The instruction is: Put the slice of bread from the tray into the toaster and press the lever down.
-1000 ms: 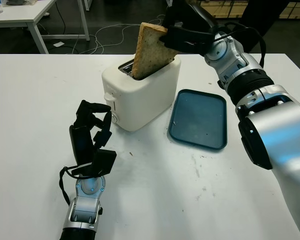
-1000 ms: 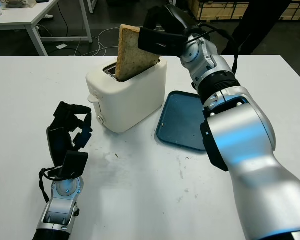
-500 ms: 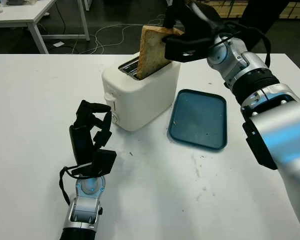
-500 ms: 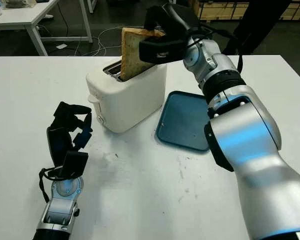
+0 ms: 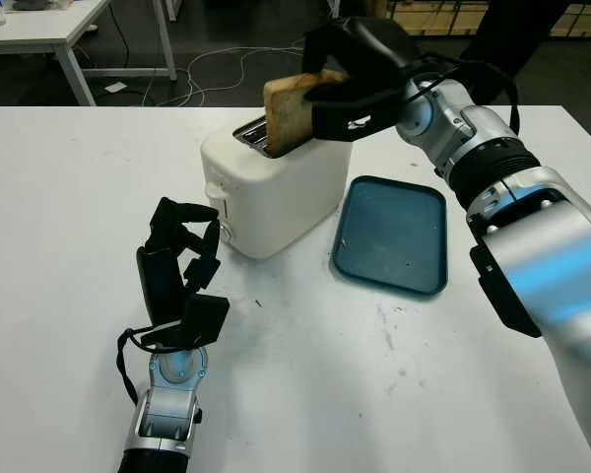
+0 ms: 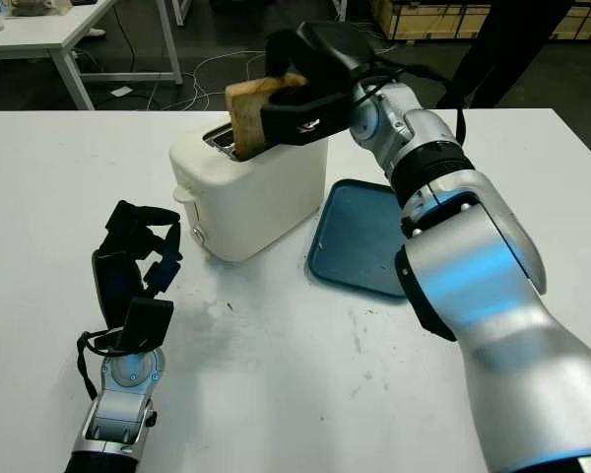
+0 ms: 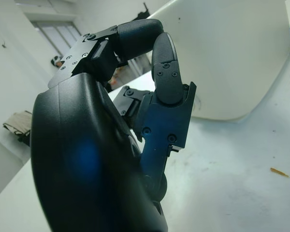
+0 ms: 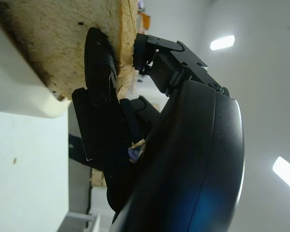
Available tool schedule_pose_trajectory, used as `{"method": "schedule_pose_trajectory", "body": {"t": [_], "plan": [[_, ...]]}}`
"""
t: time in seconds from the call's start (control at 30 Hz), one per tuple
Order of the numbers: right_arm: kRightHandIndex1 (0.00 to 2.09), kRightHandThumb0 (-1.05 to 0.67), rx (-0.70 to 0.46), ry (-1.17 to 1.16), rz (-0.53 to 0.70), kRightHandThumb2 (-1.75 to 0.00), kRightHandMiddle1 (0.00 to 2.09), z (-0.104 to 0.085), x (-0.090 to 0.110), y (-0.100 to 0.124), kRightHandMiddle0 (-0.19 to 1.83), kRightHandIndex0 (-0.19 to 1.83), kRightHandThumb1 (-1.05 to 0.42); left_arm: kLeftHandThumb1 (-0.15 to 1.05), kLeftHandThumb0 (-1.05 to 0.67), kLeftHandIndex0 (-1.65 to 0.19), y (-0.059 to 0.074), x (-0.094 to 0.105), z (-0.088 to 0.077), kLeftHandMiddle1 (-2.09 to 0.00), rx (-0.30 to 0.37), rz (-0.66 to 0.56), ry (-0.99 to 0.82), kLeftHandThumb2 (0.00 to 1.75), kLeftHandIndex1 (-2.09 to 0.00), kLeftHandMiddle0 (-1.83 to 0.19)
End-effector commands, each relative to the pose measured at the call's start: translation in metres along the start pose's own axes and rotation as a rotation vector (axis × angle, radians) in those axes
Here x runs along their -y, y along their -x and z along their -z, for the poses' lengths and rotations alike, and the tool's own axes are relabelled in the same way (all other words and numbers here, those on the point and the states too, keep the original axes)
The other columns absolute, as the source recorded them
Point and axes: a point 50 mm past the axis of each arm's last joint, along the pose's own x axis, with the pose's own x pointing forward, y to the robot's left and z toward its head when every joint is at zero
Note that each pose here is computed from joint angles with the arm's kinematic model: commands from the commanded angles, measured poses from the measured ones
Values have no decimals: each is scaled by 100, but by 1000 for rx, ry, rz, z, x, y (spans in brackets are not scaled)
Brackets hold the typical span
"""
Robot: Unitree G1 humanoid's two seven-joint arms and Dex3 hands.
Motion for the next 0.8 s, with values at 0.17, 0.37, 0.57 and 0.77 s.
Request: {"method": "schedule_pose_trajectory", "body": {"t": [0.17, 0.37, 0.57, 0.77], "plan": [[113, -73, 31, 6, -81, 0, 72, -5, 3, -2, 74, 62, -86, 92, -47, -58, 1, 0, -1, -175, 15, -5, 2, 39, -156, -74], [72, -91, 21, 145, -158, 0, 12, -3, 13, -3, 41, 3, -81, 92, -47, -58, 1, 0, -1, -175, 16, -4, -4, 40, -157, -74], [8, -95, 13, 215, -178, 0, 2, 0, 31, -3, 18, 0, -72, 92, -47, -58, 1, -1, -2, -175, 15, -9, -12, 39, -157, -74], [4, -75, 112, 126, 66, -1, 4, 8, 57, 10, 18, 7, -73, 92, -47, -58, 0, -1, -3, -175, 13, -7, -5, 39, -159, -74]]}}
